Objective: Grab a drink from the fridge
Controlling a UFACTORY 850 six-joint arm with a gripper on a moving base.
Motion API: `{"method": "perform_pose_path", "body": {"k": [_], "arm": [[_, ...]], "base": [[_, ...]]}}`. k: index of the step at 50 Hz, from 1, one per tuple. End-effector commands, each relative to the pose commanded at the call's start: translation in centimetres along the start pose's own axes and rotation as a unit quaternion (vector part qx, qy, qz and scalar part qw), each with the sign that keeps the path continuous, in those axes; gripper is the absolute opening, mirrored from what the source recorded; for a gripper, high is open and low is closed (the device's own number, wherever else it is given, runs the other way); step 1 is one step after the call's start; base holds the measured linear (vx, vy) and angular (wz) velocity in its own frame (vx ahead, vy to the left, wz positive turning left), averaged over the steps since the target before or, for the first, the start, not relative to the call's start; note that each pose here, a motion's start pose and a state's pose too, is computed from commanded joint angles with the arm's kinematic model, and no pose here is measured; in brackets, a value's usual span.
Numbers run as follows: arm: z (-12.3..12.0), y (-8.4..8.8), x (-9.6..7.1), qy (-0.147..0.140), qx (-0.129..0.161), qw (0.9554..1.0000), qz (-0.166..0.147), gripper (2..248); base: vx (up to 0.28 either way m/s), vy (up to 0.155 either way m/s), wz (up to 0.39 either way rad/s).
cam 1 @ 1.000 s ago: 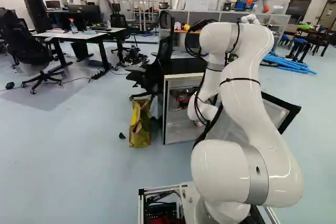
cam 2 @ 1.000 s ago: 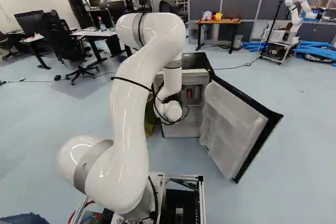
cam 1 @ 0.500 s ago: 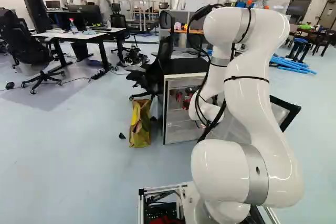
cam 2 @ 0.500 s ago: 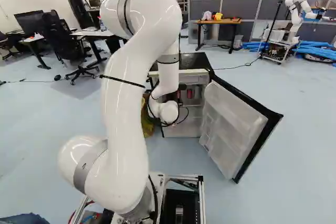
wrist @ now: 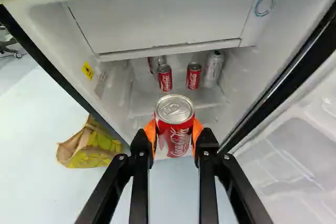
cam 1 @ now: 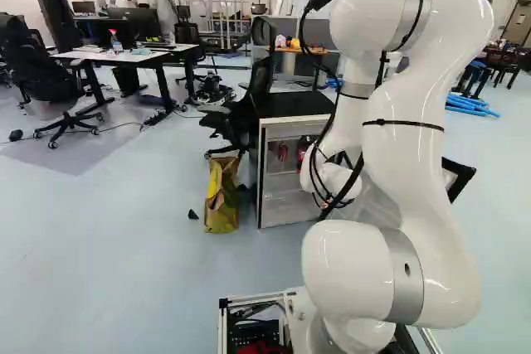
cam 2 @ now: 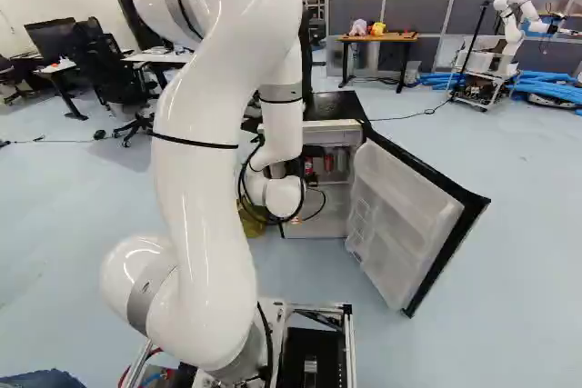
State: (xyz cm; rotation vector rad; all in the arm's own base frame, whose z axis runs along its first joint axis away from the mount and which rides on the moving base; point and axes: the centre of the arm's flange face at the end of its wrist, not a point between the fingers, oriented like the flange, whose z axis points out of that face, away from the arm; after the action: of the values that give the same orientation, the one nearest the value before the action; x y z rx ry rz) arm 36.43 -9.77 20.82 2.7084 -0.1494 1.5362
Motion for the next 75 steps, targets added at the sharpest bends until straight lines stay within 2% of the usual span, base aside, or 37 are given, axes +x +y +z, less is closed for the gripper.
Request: {"method": "perform_pose_path", "body": {"k": [14, 25, 58, 75], "arm": [[-3.3, 0.0, 0.2, 0.004, -0.03, 0.9995, 0.013, 90], [-4.8, -0.1, 0.8, 0.014, -0.043, 0.9988, 0.017, 90], [-7.2, -0.3, 3.3, 0.055, -0.047, 0.9973, 0.011, 90], [-8.3, -0.6, 4.6, 0.076, -0.038, 0.9963, 0.002, 90]], "base": [[0.0, 0.0, 0.0], [0.0, 0.0, 0.0], [0.0, 0.0, 0.0], [0.0, 0.0, 0.0]]}}
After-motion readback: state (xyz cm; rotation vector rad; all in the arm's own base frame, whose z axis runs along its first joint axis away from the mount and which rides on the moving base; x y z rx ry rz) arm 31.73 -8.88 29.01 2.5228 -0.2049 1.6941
